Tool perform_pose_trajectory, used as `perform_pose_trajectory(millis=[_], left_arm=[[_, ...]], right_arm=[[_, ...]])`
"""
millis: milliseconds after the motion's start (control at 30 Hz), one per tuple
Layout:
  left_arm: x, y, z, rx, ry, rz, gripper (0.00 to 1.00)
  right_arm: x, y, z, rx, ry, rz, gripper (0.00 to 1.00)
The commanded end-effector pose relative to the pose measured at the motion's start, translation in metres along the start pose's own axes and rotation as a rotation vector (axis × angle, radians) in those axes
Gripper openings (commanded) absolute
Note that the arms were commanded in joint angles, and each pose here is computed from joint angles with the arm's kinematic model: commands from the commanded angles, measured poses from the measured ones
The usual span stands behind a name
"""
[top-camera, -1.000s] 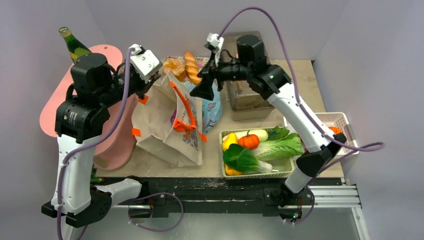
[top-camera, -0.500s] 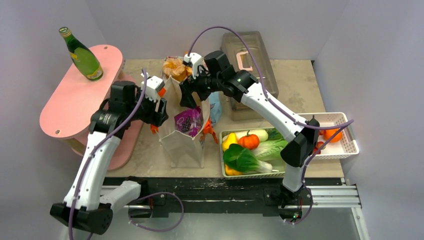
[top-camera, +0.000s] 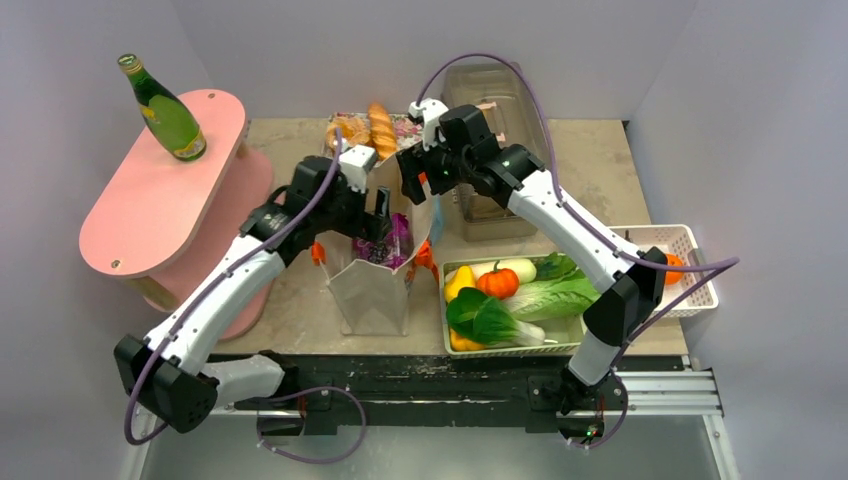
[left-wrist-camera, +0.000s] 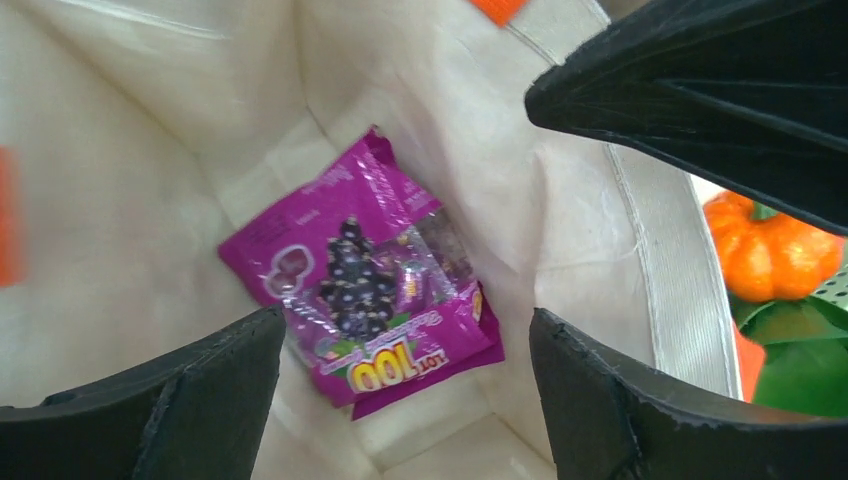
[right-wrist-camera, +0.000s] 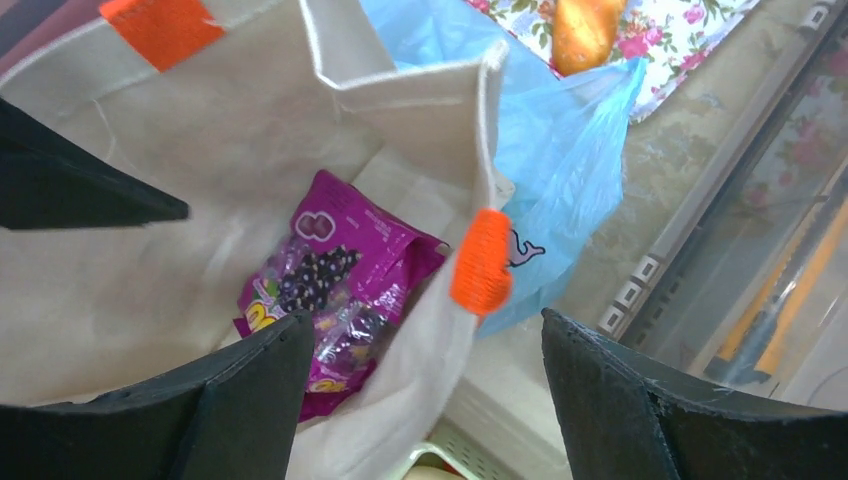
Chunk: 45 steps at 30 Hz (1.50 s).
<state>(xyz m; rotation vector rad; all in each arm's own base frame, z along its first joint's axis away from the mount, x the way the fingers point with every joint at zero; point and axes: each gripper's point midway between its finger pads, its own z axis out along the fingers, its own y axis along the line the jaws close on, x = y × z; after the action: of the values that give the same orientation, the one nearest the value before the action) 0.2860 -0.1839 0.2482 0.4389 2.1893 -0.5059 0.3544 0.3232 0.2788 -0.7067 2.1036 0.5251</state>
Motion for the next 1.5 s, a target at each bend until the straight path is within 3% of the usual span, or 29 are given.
perform_pose_trajectory(millis=[0, 100, 233, 333, 433, 533, 633, 700, 767, 800, 967, 1167, 1267, 1467], left_arm=[[0.026, -0.004, 0.045, -0.085, 0.027, -0.083, 0.90], [0.041, -0.011, 0.065, -0.079, 0.025, -0.070, 0.93], [0.076, 0.013, 0.091, -0.252, 0.137, -0.082, 0.97], [0.106, 0.029, 0.109, -0.338, 0.239, -0.068, 1.00], [0.138, 0.047, 0.124, -0.417, 0.340, -0.059, 0.99], [0.167, 0.062, 0.133, -0.459, 0.438, -0.085, 0.89], [0.181, 0.069, 0.135, -0.456, 0.493, -0.097, 0.71], [0.170, 0.066, 0.132, -0.409, 0.464, -0.101, 0.38], [0.137, 0.051, 0.123, -0.317, 0.356, -0.059, 0.04], [0.118, 0.041, 0.116, -0.276, 0.295, -0.033, 0.00], [0.022, 0.009, 0.053, -0.148, 0.047, 0.036, 0.00], [-0.043, -0.009, -0.024, -0.037, -0.081, 0.116, 0.00], [-0.056, 0.004, -0.055, -0.102, -0.080, 0.190, 0.00], [-0.071, 0.075, -0.122, -0.455, -0.030, 0.287, 0.00]], right_arm=[[0.022, -0.012, 0.014, 0.022, 0.069, 0.047, 0.80], [0.027, -0.019, 0.016, -0.046, 0.101, 0.173, 0.77], [0.022, -0.016, 0.012, -0.086, 0.069, 0.166, 0.71], [0.033, -0.004, 0.018, -0.157, 0.109, 0.191, 0.58], [0.046, -0.007, 0.031, -0.152, 0.158, 0.209, 0.31], [0.053, -0.017, 0.039, -0.121, 0.174, 0.222, 0.04], [0.057, -0.025, 0.043, -0.105, 0.184, 0.232, 0.00], [0.059, -0.025, 0.044, -0.103, 0.185, 0.231, 0.00], [0.059, -0.027, 0.043, -0.099, 0.178, 0.223, 0.00], [0.060, -0.027, 0.043, -0.097, 0.178, 0.218, 0.00], [0.059, -0.030, 0.038, -0.088, 0.156, 0.203, 0.00], [0.061, -0.030, 0.033, -0.083, 0.145, 0.198, 0.00], [0.062, -0.031, 0.030, -0.079, 0.140, 0.192, 0.00], [0.059, -0.032, 0.028, -0.076, 0.134, 0.180, 0.00]])
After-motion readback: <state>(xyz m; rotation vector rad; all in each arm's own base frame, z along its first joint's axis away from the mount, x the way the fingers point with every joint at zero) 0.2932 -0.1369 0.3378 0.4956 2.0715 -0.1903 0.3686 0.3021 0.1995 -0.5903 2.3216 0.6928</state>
